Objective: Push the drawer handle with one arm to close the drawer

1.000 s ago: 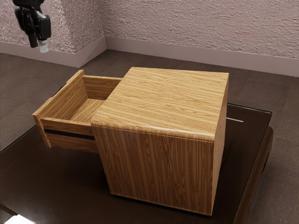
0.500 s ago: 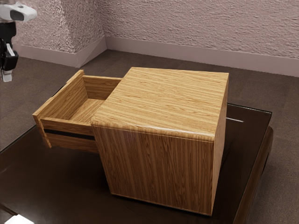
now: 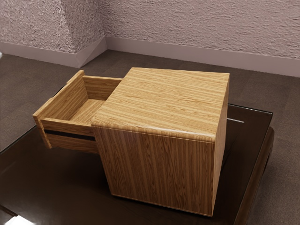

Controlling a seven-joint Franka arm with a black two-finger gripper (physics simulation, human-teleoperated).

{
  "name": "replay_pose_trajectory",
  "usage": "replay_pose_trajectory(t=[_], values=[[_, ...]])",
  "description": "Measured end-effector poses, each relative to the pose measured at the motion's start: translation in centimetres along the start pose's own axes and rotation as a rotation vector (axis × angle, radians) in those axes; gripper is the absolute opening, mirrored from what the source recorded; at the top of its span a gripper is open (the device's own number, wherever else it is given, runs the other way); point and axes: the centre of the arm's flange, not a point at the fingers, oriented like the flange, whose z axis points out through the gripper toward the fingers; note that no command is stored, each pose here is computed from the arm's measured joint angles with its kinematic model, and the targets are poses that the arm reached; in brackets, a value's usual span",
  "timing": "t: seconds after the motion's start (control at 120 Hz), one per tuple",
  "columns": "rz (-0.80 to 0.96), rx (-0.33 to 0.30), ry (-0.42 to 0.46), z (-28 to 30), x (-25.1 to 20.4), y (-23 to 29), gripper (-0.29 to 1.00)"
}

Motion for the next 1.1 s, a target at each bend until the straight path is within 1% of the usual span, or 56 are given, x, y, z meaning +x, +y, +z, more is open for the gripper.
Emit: replay_pose_trajectory(t=[0.075, 0.217, 0.317, 0.4, 0.483, 0.55, 0.617, 0.667, 0.733, 0.867, 0.983, 1.1], values=[[0.021, 0.0, 0.01, 1.8, -0.2, -2.2, -0.08], [0.104, 0.043, 0.032, 3.5, 0.1, -4.9, -0.08], [0.17, 0.064, 0.05, 4.0, -0.5, -6.3, -0.07], [0.226, 0.086, 0.049, 4.4, -0.7, -7.0, -0.07], [0.264, 0.074, 0.076, 5.7, -1.6, -9.2, -0.07], [0.308, 0.089, 0.087, 6.1, -1.4, -10.7, -0.08], [0.354, 0.124, 0.089, 5.2, -0.4, -11.8, -0.08], [0.414, 0.152, 0.092, 4.4, 1.4, -11.7, -0.08], [0.494, 0.174, 0.088, 4.2, 4.2, -11.1, -0.08], [0.681, 0.233, 0.132, 2.5, 9.6, -7.9, -0.08], [0.79, 0.248, 0.158, 2.6, 11.6, -6.1, -0.08], [0.859, 0.264, 0.22, 2.2, 13.1, -4.9, -0.08]])
